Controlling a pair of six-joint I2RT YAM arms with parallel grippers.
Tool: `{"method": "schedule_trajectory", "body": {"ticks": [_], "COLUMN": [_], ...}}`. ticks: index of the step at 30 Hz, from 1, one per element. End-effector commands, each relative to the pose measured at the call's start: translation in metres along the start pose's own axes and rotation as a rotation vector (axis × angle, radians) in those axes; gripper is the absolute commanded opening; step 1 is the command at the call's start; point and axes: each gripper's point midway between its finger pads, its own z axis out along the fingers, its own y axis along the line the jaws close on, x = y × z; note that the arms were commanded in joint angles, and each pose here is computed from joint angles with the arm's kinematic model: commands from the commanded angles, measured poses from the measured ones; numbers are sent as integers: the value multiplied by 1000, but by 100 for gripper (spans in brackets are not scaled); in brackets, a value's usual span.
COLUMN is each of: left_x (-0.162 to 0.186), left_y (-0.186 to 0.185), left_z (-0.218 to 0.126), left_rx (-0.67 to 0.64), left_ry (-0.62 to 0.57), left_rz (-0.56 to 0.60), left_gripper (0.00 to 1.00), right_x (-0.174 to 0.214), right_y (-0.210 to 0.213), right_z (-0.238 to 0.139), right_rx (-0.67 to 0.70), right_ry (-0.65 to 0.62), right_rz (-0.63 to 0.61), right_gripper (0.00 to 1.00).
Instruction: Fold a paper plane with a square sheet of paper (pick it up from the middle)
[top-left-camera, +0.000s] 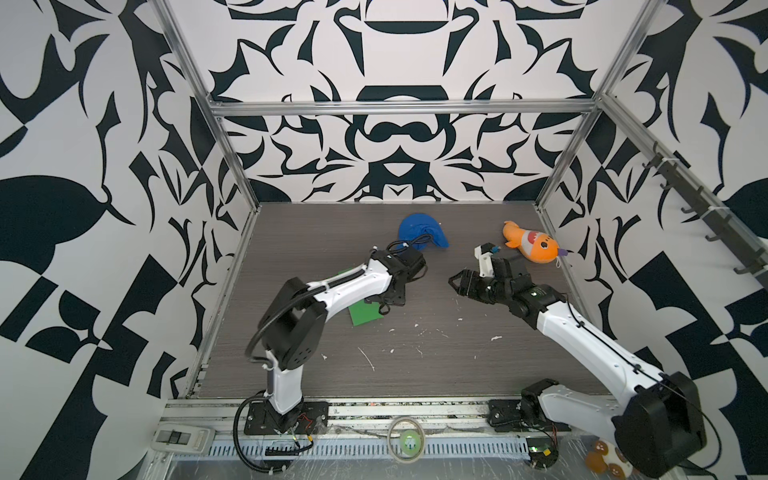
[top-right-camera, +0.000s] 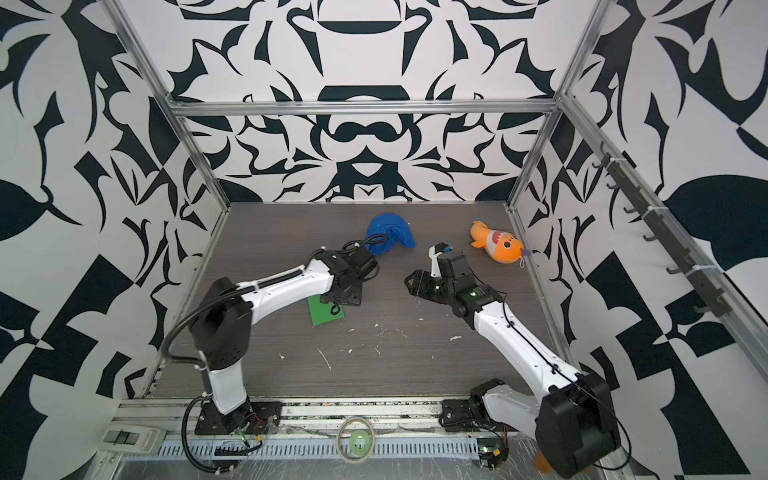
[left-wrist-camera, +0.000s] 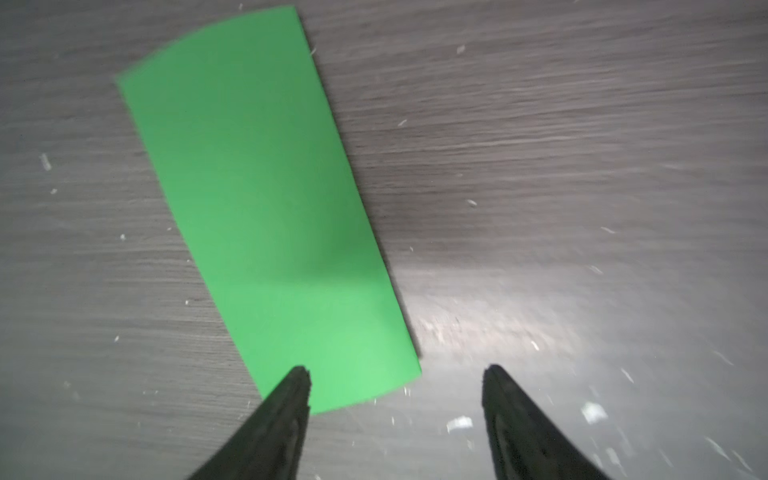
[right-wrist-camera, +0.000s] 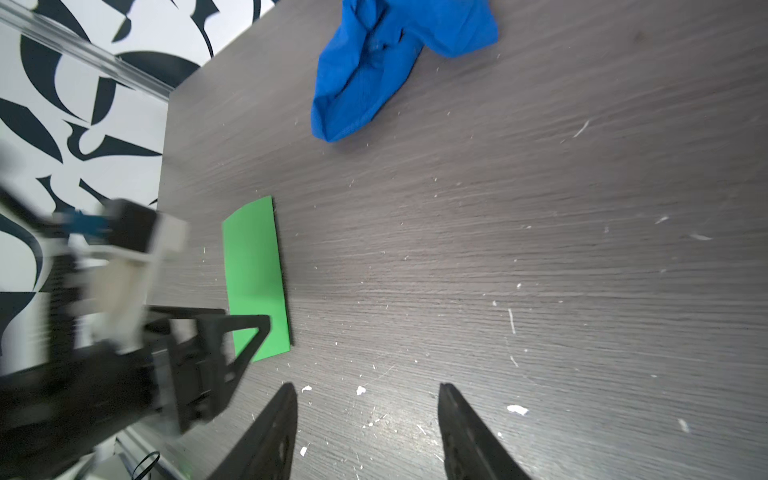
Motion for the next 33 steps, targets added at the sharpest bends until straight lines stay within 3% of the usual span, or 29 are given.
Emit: {"method": "schedule_trajectory", "body": {"ticks": [1,9,15,25,33], "left_x": [-22,-4,20,36,36], "left_y": [3,94,125,131,122], "left_z": [-22,-27,-23,-10,-6], "left_rx": [220,310,371,388,419], "left_ry": [-83,-174,-180,-131,-97], "left_rz": [-175,-518,-655,-701,-680], "left_gripper": [81,94,98,100,99], "right_x": [4,67,88,101,127], "right_y": [30,108,151,152,109], "right_z": [13,83,133,201,185], "right_rx": [-81,-164,-238,-201,-120], "right_ry": [37,232,319,401,448], "right_rz": [-62,-203,-246,-235,-234], "right_gripper": [59,50,46,42,41]}}
